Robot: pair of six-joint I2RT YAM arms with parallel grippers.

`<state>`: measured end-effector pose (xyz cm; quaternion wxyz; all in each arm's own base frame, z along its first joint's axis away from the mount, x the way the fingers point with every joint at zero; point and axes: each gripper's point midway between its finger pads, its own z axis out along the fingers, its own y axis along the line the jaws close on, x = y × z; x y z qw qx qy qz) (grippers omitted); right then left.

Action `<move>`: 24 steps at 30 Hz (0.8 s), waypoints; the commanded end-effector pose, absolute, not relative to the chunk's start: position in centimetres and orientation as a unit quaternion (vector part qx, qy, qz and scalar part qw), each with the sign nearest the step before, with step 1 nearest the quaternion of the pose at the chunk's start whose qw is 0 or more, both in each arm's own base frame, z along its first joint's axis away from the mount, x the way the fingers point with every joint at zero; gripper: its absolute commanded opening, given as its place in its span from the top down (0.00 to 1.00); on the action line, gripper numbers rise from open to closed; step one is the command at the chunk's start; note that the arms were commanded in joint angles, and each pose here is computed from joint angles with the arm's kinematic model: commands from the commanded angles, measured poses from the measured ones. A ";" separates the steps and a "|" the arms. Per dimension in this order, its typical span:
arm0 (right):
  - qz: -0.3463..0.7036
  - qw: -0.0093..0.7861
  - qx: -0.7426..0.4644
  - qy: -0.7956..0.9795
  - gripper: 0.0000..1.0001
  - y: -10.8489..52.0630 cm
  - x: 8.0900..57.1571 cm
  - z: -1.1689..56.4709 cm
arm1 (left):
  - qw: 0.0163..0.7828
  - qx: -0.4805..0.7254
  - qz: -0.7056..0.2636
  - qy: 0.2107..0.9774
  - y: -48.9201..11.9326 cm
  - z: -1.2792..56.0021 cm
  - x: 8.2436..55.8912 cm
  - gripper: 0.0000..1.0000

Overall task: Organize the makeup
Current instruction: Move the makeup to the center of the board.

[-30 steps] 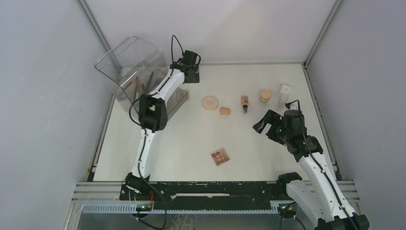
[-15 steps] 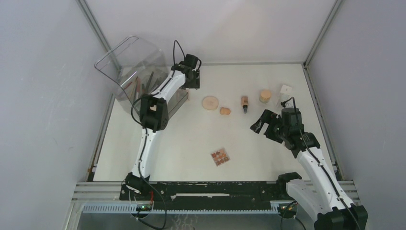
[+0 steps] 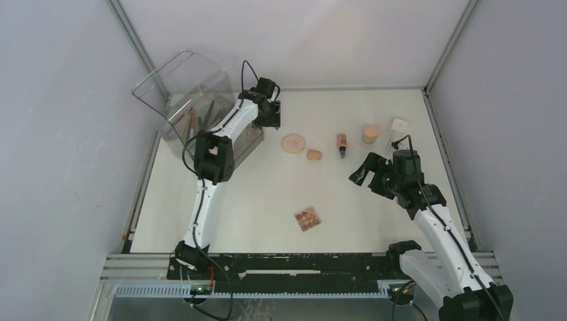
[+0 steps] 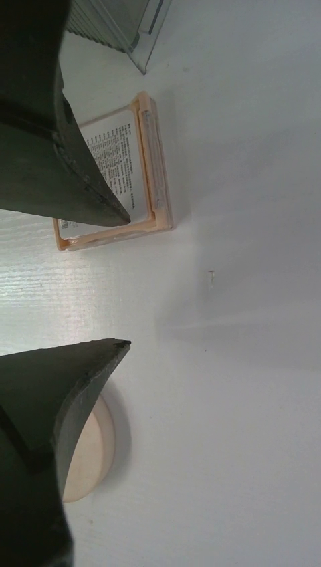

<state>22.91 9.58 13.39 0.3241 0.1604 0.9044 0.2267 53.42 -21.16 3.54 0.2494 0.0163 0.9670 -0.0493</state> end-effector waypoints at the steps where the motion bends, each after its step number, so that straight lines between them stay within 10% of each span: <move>1: 0.239 0.351 0.156 0.892 0.00 9.8 24.1 15.0 | 0.203 0.023 -0.078 0.976 -21.8 3.0 50.9 0.33; 13: 0.295 0.363 0.152 0.871 0.03 12.1 26.0 16.5 | 0.357 0.067 -0.105 0.926 -23.9 15.2 54.5 0.29; 24: 0.405 0.333 0.065 0.849 0.51 21.2 31.0 17.2 | 0.461 0.096 -0.166 0.867 -24.8 29.9 50.9 0.28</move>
